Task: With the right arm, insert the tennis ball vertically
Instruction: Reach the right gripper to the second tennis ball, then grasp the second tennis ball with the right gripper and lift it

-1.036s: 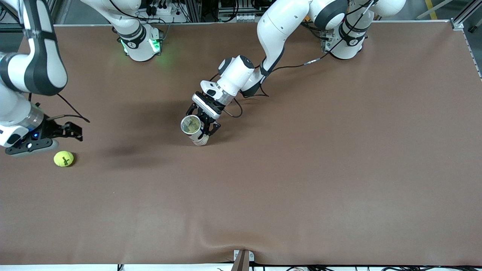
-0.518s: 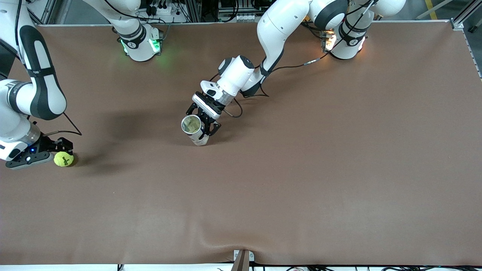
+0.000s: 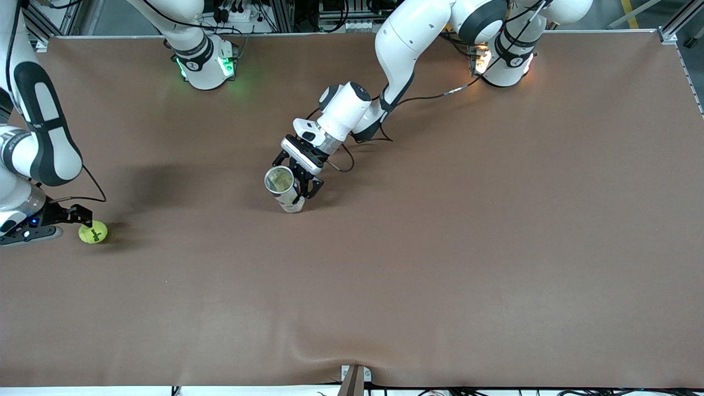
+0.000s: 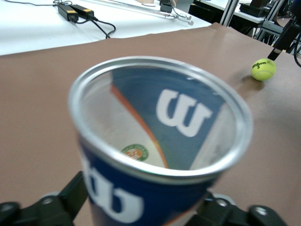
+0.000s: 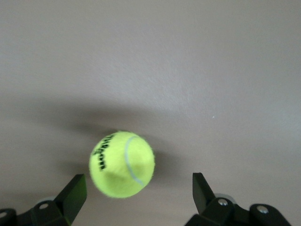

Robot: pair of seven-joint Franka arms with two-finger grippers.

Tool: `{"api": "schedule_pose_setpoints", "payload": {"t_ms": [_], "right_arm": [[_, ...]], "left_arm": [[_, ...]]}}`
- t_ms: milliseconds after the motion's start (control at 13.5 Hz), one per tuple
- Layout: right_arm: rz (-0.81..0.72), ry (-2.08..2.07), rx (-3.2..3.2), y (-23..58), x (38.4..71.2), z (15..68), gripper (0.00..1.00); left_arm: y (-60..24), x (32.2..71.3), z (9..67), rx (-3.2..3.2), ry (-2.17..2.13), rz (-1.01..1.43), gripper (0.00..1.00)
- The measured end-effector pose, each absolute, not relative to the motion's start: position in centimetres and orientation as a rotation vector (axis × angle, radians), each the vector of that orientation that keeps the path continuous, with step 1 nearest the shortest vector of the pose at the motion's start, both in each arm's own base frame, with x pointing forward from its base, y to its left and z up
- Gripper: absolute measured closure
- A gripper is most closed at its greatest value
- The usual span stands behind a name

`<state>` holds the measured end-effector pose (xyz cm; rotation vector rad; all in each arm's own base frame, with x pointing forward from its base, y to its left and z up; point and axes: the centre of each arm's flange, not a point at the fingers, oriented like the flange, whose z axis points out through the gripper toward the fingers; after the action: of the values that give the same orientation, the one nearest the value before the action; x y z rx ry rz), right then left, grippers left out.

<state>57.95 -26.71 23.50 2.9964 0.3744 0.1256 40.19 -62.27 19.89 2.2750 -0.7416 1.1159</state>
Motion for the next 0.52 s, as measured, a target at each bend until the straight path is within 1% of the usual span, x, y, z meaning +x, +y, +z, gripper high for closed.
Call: {"api": "schedule_pose_setpoints", "payload": {"t_ms": [148, 296, 518], "right_arm": [[0.123, 0.326, 3.027, -27.05, 57.76, 21.88, 0.00], [0.159, 0.234, 3.079, -27.04, 57.76, 21.62, 0.00], [0.173, 0.200, 3.096, -27.02, 57.77, 21.57, 0.00]], "left_arm": [[-62.30, 39.96, 19.37, 2.280, -0.744, 1.108, 0.00], [-62.36, 39.85, 19.29, 2.280, -0.745, 1.106, 0.00], [-62.42, 39.76, 19.30, 2.279, -0.743, 1.103, 0.00]]}}
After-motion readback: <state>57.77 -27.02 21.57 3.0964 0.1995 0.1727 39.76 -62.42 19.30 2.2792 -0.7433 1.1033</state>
